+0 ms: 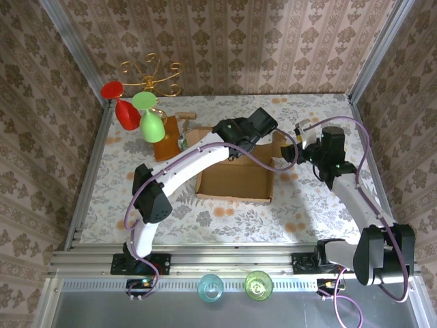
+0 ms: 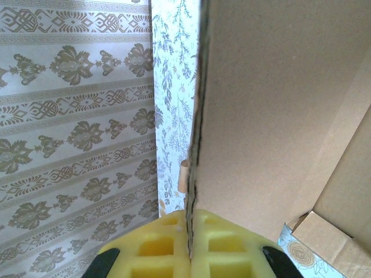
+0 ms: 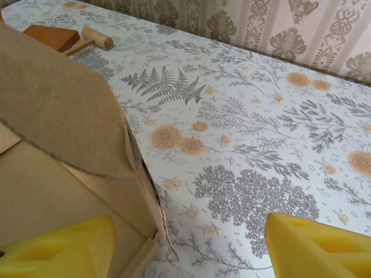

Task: Fold the paper box

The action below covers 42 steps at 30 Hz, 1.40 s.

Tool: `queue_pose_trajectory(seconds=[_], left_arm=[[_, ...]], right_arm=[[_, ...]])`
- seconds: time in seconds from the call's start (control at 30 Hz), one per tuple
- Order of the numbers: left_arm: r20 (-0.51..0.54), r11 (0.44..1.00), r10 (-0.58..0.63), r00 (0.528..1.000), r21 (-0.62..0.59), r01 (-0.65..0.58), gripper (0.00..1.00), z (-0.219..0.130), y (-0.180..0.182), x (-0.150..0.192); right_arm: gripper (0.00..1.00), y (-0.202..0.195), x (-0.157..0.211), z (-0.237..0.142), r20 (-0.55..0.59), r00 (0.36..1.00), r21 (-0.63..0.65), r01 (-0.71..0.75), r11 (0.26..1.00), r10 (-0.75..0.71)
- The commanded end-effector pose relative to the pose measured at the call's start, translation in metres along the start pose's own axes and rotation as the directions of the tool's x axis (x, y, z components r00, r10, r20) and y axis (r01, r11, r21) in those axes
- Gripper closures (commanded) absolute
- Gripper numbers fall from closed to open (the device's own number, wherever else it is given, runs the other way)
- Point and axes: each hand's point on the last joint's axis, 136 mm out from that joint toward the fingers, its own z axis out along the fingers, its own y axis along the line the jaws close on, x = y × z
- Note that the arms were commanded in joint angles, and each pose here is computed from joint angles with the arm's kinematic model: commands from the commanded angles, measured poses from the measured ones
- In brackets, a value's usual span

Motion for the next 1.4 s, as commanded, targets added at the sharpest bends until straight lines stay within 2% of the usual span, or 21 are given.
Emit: queue_pose_trajectory(seconds=[0.0,0.13,0.57,0.73,0.8,0.87,0.9,0.97,1.03,1.2,1.37], left_arm=[[0.045,1.000,-0.020,0.999,0.009,0.019,1.00,-0.017,0.006,0.002],[0.049,1.000,-0.025,0.998,0.009,0.024,1.00,-0.017,0.007,0.001],[0.074,0.997,-0.068,0.995,0.027,0.066,1.00,-0.022,0.006,-0.003],[0.090,0.992,-0.127,0.988,0.025,0.125,1.00,-0.028,0.011,-0.005],[0.107,0.979,-0.205,0.973,0.011,0.205,0.75,-0.036,0.023,-0.005],[0.147,0.949,-0.314,0.938,0.004,0.316,0.49,-0.050,0.038,-0.004],[0.167,0.928,-0.367,0.915,0.002,0.372,0.40,-0.056,0.045,-0.001],[0.199,0.877,-0.478,0.856,0.048,0.478,0.30,-0.067,0.051,0.009],[0.201,0.828,-0.560,0.804,0.110,0.549,0.30,-0.071,0.047,0.023],[0.088,0.682,-0.725,0.683,0.228,0.695,0.34,-0.057,0.023,0.077],[0.036,0.463,-0.868,0.495,0.417,0.782,0.45,-0.034,0.001,0.111]], right_arm=[[0.33,0.009,-0.019,0.004,0.038,0.998,-0.042,0.061,0.997,-0.060],[0.41,0.018,-0.015,0.014,0.015,0.998,-0.083,0.064,0.994,-0.063],[0.62,0.023,-0.015,0.030,-0.006,0.998,-0.105,0.065,0.992,-0.066],[0.88,0.022,-0.012,0.029,-0.014,0.996,-0.096,0.083,0.992,-0.085],[1.00,0.021,-0.007,0.027,-0.026,0.994,-0.087,0.104,0.991,-0.107],[1.00,0.017,-0.002,0.022,-0.037,0.993,-0.074,0.110,0.991,-0.113],[1.00,0.014,-0.001,0.018,-0.033,0.993,-0.068,0.111,0.991,-0.114],[1.00,0.008,0.002,0.010,-0.031,0.993,-0.059,0.108,0.992,-0.110],[1.00,0.004,0.003,0.003,-0.028,0.994,-0.052,0.107,0.993,-0.109],[1.00,-0.004,0.014,-0.008,-0.045,0.991,-0.020,0.126,0.992,-0.127],[1.00,-0.014,0.025,-0.012,-0.060,0.992,0.028,0.115,0.993,-0.114]])
